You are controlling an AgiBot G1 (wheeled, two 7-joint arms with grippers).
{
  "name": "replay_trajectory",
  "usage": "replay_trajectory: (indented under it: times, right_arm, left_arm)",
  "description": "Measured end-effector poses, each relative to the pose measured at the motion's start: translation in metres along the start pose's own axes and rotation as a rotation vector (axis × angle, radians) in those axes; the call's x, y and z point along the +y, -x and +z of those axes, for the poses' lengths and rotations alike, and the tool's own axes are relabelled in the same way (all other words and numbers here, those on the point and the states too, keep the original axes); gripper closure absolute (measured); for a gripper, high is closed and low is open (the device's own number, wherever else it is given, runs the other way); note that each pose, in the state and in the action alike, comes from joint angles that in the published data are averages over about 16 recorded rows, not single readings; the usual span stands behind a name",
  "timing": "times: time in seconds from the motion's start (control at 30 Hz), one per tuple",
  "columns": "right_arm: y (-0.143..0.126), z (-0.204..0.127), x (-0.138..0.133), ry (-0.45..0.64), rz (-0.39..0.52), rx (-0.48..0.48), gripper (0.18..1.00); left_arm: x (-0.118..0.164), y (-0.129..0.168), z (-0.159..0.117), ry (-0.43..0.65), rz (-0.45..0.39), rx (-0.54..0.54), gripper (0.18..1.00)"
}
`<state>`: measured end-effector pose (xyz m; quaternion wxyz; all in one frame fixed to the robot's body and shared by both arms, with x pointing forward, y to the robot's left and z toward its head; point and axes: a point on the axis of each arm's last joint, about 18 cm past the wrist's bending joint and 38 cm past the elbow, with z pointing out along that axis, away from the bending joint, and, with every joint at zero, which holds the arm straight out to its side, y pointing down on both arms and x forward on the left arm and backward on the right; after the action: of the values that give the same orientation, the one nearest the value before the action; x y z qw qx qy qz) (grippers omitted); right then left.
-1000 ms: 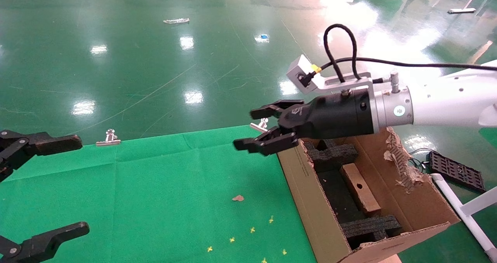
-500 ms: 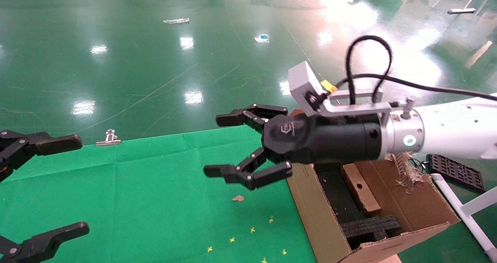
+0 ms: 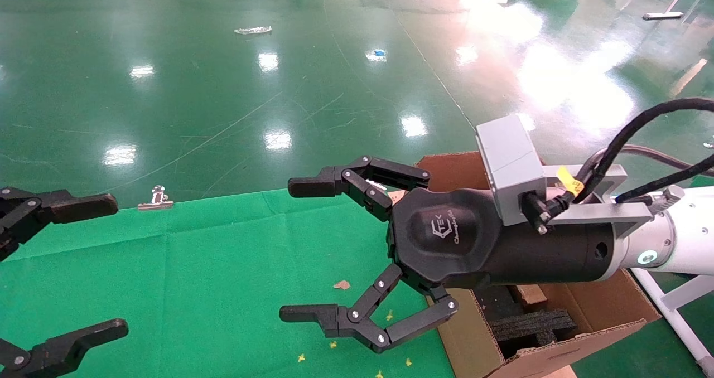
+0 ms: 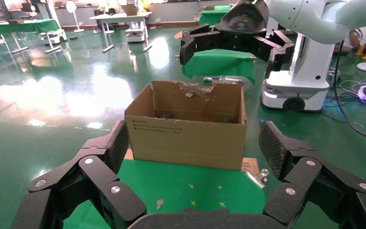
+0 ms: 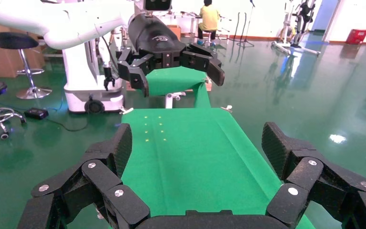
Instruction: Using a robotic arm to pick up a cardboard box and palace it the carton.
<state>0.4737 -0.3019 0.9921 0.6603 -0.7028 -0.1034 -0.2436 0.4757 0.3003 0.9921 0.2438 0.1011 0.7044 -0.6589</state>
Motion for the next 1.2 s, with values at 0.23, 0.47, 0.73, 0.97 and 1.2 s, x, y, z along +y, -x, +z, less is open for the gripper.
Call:
replay_trajectory:
  times: [0.23, 0.47, 0.73, 0.97, 1.2]
  right_arm:
    - [0.0051, -0.0010, -0.0023, -0.014, -0.016, -0.006, 0.178]
    - [0.0025, -0.0007, -0.0012, -0.006, -0.008, -0.003, 0.178]
    - [0.0004, -0.0004, -0.0002, 0.000, -0.002, 0.000, 0.178]
    - [-0.0006, -0.0002, 0.0003, 0.003, 0.000, 0.001, 0.178]
    - [-0.0011, 0.0000, 0.0006, 0.005, 0.001, 0.001, 0.178]
  left_arm:
    - [0.0000, 0.0000, 0.0000, 0.000, 0.000, 0.000, 0.184]
    - [0.0000, 0.0000, 0.0000, 0.000, 0.000, 0.000, 0.184]
    - [0.0000, 0.0000, 0.0000, 0.000, 0.000, 0.000, 0.184]
    - [0.0000, 0.0000, 0.0000, 0.000, 0.000, 0.000, 0.184]
    - [0.0000, 0.0000, 0.0000, 0.000, 0.000, 0.000, 0.184]
